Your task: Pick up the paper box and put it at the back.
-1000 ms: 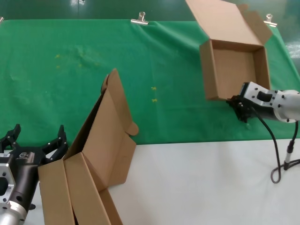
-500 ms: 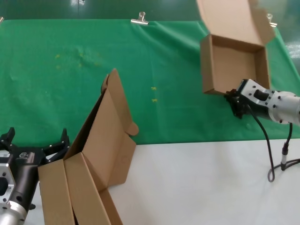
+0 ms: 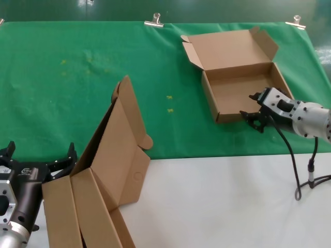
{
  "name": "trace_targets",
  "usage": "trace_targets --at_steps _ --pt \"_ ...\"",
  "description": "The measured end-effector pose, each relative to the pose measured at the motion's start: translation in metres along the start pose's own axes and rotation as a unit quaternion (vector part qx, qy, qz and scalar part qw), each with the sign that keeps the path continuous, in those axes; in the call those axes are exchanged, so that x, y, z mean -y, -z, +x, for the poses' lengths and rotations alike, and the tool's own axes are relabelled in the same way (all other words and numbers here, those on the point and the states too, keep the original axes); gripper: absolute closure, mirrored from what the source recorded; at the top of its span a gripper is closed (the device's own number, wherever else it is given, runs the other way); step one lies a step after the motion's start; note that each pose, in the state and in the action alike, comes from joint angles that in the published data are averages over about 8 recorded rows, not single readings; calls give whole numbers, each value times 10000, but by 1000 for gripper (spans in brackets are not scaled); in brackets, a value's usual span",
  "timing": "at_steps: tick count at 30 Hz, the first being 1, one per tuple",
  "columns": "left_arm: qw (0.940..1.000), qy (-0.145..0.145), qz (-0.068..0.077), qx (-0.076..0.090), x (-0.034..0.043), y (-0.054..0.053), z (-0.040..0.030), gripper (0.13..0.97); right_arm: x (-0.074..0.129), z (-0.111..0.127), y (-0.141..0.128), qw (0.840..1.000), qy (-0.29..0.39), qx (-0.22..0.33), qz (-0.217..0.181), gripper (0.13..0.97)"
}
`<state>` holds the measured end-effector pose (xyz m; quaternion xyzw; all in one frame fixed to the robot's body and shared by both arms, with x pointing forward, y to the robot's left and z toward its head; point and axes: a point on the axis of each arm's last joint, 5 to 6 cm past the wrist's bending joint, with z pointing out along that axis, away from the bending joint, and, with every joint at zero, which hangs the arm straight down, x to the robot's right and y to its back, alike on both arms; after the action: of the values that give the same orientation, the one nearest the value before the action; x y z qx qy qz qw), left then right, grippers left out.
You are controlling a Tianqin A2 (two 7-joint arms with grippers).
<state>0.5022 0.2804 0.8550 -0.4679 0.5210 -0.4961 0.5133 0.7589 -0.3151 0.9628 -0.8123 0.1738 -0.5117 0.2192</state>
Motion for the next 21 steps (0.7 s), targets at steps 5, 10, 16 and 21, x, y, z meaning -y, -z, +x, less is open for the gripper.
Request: trace_targets --at_steps 5,10,16,21 --pt "10000 0 0 0 0 0 0 133 5 -48 -12 9999 -44 54 104 755" --pt "10000 0 0 0 0 0 0 132 -22 -119 -17 9994 -130 115 287 643" --pt "10000 0 0 0 0 0 0 132 -141 -272 -7 9973 -315 75 665 519" --pt "10000 0 0 0 0 0 0 132 -282 -480 14 9922 -583 -188 1081 387"
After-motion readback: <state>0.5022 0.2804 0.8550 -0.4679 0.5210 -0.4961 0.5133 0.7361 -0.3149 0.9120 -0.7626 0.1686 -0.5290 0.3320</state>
